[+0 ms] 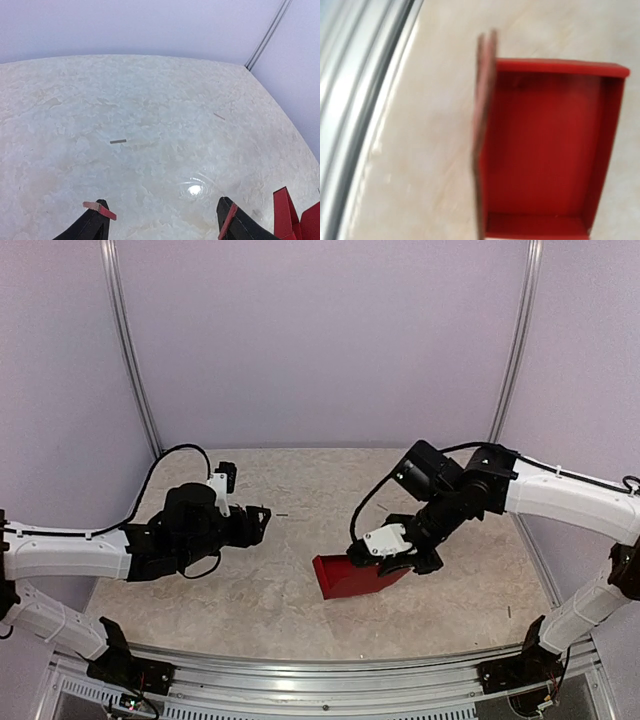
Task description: Fold the paper box
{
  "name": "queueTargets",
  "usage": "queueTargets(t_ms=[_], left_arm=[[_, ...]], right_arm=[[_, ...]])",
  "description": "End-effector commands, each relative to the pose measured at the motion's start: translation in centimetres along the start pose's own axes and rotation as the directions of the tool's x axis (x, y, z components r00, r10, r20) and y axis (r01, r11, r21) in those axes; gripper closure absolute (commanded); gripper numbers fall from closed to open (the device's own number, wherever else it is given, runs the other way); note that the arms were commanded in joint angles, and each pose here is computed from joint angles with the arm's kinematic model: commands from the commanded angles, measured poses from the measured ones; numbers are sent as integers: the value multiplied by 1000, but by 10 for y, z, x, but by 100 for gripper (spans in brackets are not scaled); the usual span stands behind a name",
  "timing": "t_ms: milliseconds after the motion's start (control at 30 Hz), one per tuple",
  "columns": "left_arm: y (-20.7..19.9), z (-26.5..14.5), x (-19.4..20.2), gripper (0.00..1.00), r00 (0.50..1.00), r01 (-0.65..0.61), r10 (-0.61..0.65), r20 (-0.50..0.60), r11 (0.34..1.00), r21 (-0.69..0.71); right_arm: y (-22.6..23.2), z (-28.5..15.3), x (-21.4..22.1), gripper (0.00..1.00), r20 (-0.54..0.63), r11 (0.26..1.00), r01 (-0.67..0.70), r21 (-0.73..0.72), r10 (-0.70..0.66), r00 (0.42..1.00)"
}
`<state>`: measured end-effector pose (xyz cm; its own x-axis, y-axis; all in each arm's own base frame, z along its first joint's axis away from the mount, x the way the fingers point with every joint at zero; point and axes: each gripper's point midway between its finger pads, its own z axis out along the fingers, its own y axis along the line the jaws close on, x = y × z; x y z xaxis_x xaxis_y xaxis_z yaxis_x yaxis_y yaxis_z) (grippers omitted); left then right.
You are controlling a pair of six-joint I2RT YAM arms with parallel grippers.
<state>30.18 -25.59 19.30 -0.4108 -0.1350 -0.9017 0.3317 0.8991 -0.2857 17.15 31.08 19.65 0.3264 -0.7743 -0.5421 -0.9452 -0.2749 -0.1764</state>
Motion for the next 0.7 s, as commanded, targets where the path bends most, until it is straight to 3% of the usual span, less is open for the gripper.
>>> queueTargets(t_ms=[0,67,233,333,400,433,467,567,600,667], left_arm=[[1,-1,36,27,977,-43,46,-209,999,17],[19,3,47,27,957,-26,6,-290,998,-65],[34,10,76,42,896,27,-41,-442,999,-38],[63,4,76,37,871,-71,-38,-489,977,-202],[58,6,81,25,866,-56,-36,-498,984,-169],[65,2,81,9,872,14,-97,-479,985,-174],[78,-4,74,2,865,22,-133,-485,973,-228],[72,-11,62,1,853,-134,-27,-521,954,-268],[77,-14,60,1,857,-122,-45,-513,950,-288],[81,-15,58,1,810,-113,-80,-581,951,-288]], right_arm=[[20,24,41,100,-322,969,247,6,-232,918],[28,42,55,100,-417,947,318,-41,-306,856],[39,65,68,100,-545,869,477,-130,-465,698],[40,72,77,100,-597,819,542,-190,-534,599],[42,76,80,99,-608,795,562,-229,-568,555],[41,77,79,98,-611,784,575,-236,-580,539],[38,78,75,97,-612,770,593,-234,-591,526],[20,73,62,85,-636,757,631,-171,-574,516],[15,70,57,79,-640,759,634,-148,-562,524],[6,63,49,73,-635,773,626,-100,-534,558]])
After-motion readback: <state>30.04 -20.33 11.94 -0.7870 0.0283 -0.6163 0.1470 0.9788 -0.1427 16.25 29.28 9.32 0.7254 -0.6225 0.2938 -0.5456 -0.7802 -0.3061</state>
